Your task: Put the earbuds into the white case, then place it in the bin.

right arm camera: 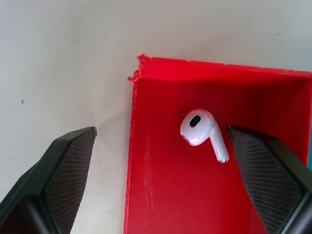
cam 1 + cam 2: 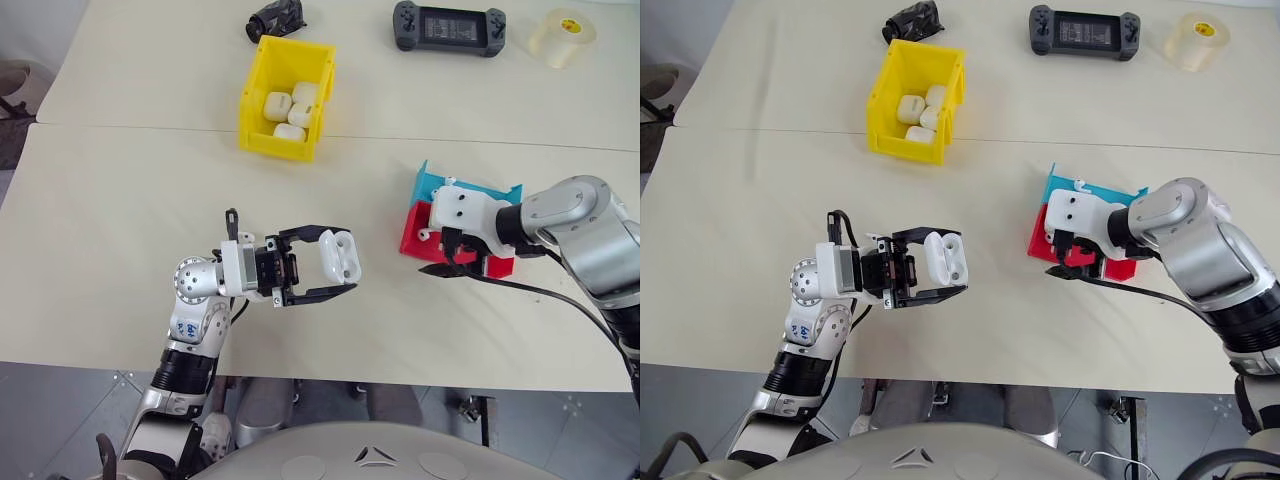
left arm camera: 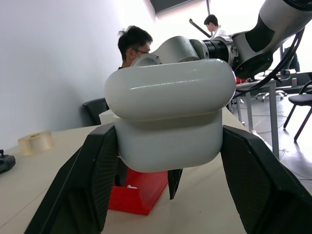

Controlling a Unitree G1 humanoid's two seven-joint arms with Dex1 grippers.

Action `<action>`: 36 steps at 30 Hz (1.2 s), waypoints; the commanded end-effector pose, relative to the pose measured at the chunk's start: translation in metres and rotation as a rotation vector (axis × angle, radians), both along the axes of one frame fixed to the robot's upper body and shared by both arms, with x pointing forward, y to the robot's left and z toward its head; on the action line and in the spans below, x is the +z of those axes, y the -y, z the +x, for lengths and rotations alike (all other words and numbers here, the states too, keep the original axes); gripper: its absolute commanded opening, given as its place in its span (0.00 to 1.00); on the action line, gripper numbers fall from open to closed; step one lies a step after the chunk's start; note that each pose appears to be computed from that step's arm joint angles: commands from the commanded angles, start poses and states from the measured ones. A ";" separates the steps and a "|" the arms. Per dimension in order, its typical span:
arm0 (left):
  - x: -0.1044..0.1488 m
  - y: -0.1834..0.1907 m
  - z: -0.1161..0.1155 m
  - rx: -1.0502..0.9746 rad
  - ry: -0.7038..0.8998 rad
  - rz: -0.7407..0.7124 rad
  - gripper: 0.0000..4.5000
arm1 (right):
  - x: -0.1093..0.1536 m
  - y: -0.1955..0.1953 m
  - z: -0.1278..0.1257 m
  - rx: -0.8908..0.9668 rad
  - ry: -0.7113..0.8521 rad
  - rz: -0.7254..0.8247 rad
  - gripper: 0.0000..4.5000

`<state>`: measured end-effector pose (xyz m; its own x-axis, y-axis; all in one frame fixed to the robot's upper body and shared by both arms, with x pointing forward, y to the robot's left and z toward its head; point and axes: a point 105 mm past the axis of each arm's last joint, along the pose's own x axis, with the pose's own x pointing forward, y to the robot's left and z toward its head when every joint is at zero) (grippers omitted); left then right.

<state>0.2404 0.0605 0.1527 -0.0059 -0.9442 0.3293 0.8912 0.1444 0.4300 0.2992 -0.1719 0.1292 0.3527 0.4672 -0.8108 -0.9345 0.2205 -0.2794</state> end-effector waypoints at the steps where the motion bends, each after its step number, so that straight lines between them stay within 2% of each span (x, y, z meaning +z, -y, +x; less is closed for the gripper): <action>1: 0.006 0.000 0.000 0.008 0.031 -0.013 0.63 | 0.004 0.003 -0.008 0.016 -0.010 -0.017 1.00; 9: 0.008 0.002 0.002 0.005 0.035 -0.014 0.63 | 0.005 0.006 -0.016 0.023 -0.032 -0.029 1.00; 14: 0.010 0.003 0.002 0.007 0.038 -0.016 0.63 | 0.015 0.004 -0.004 0.001 0.033 -0.021 1.00; 25: 0.012 0.003 0.002 0.014 0.041 -0.018 0.63 | 0.016 -0.006 0.007 -0.039 0.040 0.002 1.00; 28: 0.012 0.003 0.002 0.016 0.042 -0.017 0.63 | 0.015 -0.010 0.009 -0.043 0.042 0.004 0.87; 31: 0.013 0.003 0.002 0.019 0.043 -0.017 0.63 | 0.014 -0.013 0.011 -0.043 0.046 0.006 0.65; 36: 0.013 0.002 0.001 0.024 0.045 -0.019 0.63 | 0.014 -0.015 0.014 -0.045 0.052 0.006 0.65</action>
